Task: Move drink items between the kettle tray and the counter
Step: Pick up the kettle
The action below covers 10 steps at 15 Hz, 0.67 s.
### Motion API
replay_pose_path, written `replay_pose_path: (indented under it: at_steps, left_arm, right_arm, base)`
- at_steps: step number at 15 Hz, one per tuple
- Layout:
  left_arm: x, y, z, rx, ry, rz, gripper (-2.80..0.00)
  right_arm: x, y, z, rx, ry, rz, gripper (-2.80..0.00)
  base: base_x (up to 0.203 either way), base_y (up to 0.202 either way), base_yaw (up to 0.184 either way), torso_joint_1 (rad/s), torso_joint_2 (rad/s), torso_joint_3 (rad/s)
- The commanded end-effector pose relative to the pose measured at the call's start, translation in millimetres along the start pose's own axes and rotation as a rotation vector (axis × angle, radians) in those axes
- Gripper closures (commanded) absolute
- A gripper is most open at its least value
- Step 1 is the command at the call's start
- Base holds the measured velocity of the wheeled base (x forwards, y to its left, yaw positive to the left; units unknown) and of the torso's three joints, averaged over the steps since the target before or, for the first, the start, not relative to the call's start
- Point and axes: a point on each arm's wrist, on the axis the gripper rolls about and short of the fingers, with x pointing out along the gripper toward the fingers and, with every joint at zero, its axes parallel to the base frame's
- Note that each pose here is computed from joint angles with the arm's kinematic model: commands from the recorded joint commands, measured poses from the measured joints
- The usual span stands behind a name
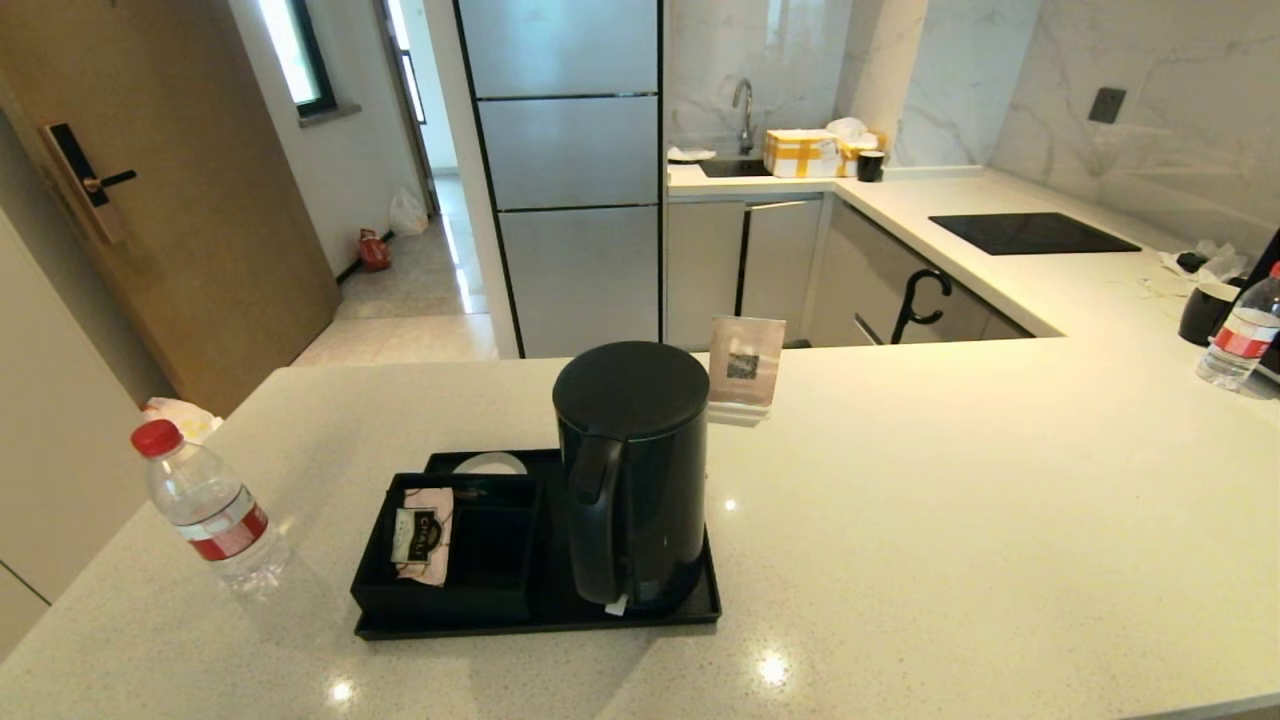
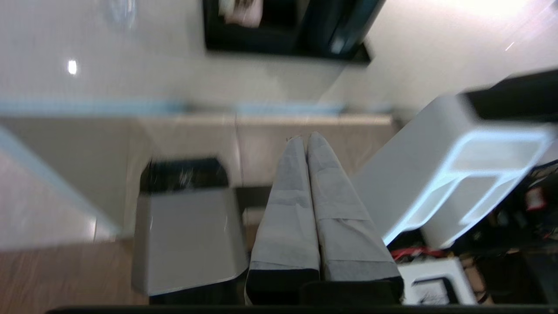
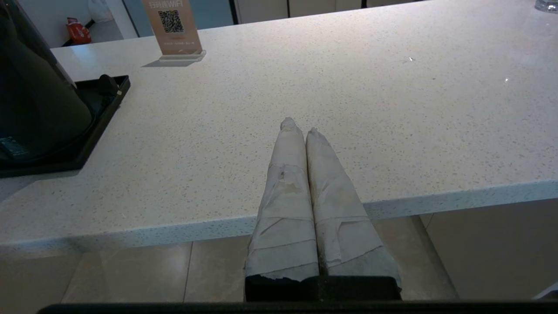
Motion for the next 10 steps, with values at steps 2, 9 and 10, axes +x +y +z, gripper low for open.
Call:
replay_pose_path:
  at_steps: [2,9,10]
  left_arm:
    - [21.6,22.2,-38.5,-0.003,0.072,0.032,0.0]
    - [110.6,50.7,-36.8,-0.035,-0.208,0.164,0.0]
    - [129.3,56.2,-37.3,-0.024,-0.254,0.192,0.0]
  right_arm:
    - [0.1,0.0,0.0,0.0,0.001,0.0,0.0]
    - [0.1,0.0,0.0,0.0,0.001,0.0,0.0]
    - [0.0,0.0,0.0,-0.001,0.0,0.0,0.0]
  base:
    - [0.0,0.0,0.0,0.0,0.0,0.0]
    - [0.0,0.0,0.0,0.0,0.0,0.0]
    - [0.0,0.0,0.0,0.0,0.0,0.0]
